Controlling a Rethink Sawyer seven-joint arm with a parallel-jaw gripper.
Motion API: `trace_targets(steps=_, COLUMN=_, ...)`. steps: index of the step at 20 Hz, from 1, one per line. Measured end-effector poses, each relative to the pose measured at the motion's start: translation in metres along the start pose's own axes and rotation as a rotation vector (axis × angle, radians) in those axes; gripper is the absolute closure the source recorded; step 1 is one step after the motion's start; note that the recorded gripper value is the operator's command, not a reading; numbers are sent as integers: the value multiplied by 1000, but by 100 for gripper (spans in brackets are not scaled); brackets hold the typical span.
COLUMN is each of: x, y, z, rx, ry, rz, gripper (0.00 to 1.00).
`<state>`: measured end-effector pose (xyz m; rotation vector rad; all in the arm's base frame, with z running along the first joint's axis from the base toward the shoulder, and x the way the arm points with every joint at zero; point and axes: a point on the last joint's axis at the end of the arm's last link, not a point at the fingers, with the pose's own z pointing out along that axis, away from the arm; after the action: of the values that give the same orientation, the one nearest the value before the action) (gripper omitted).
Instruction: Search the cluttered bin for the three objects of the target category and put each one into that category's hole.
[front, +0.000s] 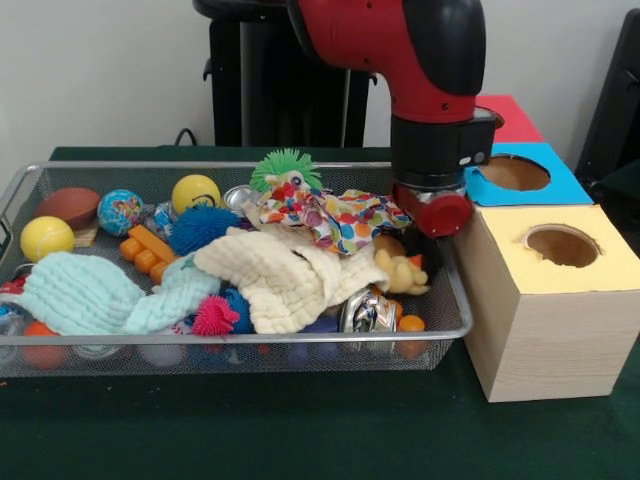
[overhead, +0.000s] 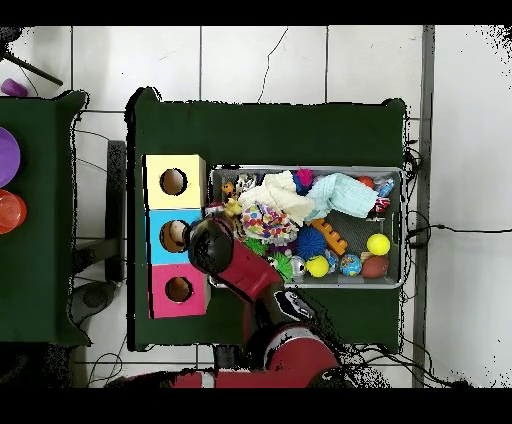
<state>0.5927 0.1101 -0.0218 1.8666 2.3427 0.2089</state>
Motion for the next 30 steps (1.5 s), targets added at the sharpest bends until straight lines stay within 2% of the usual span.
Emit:
trace_targets(steps=3, x=7, y=3, z=-23, rx=22, ry=-2, rz=-40, gripper=100)
trace_targets(steps=5, x=15, y=2, z=-51, rx=66, ry=9, rz=-79, gripper=100)
trace_targets(steps=7, x=21, y=2, z=-67, rx=92, ry=24, rz=-99, gripper=100)
trace_targets(steps=9, x=31, y=2, z=-96, rx=139, ry=59, rz=-132, gripper=100)
trace_targets(steps=14, x=29, y=8, z=-139, rx=187, ry=87, rz=-154, gripper=100)
trace_targets(steps=19, x=20, y=24, z=-182, rx=185, ry=85, rz=-166, gripper=100)
trace_targets(steps=25, x=8, y=39, z=-207, rx=141, ry=43, rz=-168, gripper=100)
trace_targets(steps=30, x=5, y=43, z=-212, rx=128, ry=40, rz=-159, gripper=100)
